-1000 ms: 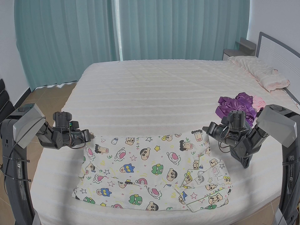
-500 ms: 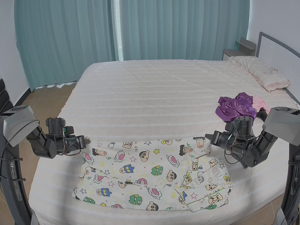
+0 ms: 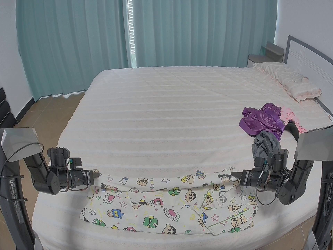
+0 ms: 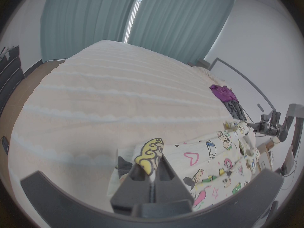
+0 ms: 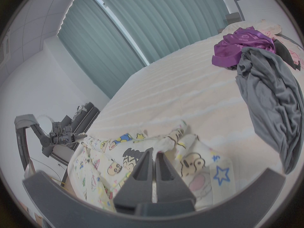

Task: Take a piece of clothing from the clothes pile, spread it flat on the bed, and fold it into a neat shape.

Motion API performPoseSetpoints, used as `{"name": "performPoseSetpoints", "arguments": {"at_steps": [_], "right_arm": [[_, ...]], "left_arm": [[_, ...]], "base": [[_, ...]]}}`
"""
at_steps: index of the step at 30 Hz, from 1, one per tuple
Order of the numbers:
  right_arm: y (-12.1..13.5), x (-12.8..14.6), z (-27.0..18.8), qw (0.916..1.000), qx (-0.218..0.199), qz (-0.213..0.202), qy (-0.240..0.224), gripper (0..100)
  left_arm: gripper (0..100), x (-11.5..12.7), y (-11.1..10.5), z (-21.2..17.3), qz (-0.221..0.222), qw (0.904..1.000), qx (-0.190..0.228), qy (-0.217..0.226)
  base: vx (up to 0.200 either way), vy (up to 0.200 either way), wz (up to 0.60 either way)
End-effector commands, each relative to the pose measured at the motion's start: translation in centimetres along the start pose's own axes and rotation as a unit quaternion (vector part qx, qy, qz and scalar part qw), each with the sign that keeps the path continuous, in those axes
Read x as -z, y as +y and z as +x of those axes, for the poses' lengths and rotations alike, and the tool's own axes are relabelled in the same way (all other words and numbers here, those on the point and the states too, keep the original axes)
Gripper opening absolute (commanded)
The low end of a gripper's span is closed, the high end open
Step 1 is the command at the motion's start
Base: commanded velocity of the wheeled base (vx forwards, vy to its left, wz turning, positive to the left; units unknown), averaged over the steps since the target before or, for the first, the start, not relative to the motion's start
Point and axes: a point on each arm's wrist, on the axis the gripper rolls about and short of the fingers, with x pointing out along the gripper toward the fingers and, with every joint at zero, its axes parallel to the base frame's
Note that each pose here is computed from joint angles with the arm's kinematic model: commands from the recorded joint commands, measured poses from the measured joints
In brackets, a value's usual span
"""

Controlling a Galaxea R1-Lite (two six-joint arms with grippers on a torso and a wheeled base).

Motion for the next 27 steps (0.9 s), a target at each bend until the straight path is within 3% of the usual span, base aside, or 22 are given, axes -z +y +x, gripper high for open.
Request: {"name": "performPoseSetpoints", "arguments": {"at_steps": [1,12,26,27], "right_arm": [[-0.2,2.2,-0.6,0.9992,0.008,-0.002,0.039,0],[0.1,5.4,-2.2,0.995,0.012,-0.025,0.096,0],[0.1,5.9,-2.7,0.9933,0.018,-0.024,0.112,0],[0.1,5.9,-2.7,0.9933,0.018,-0.024,0.112,100]], "left_arm": [[0,2.0,0.1,0.0,-0.004,0.9997,0.001,0.026],[0,3.8,0.6,0.9,-0.006,0.9996,0.0,0.028],[0,3.9,0.6,0.9,-0.008,0.9995,0.0,0.03],[0,3.9,0.6,0.9,-0.008,0.9995,0.001,0.03]], "base": [[0.0,0.0,0.0],[0.0,0.0,0.0],[0.0,0.0,0.0],[0.0,0.0,0.0]]}}
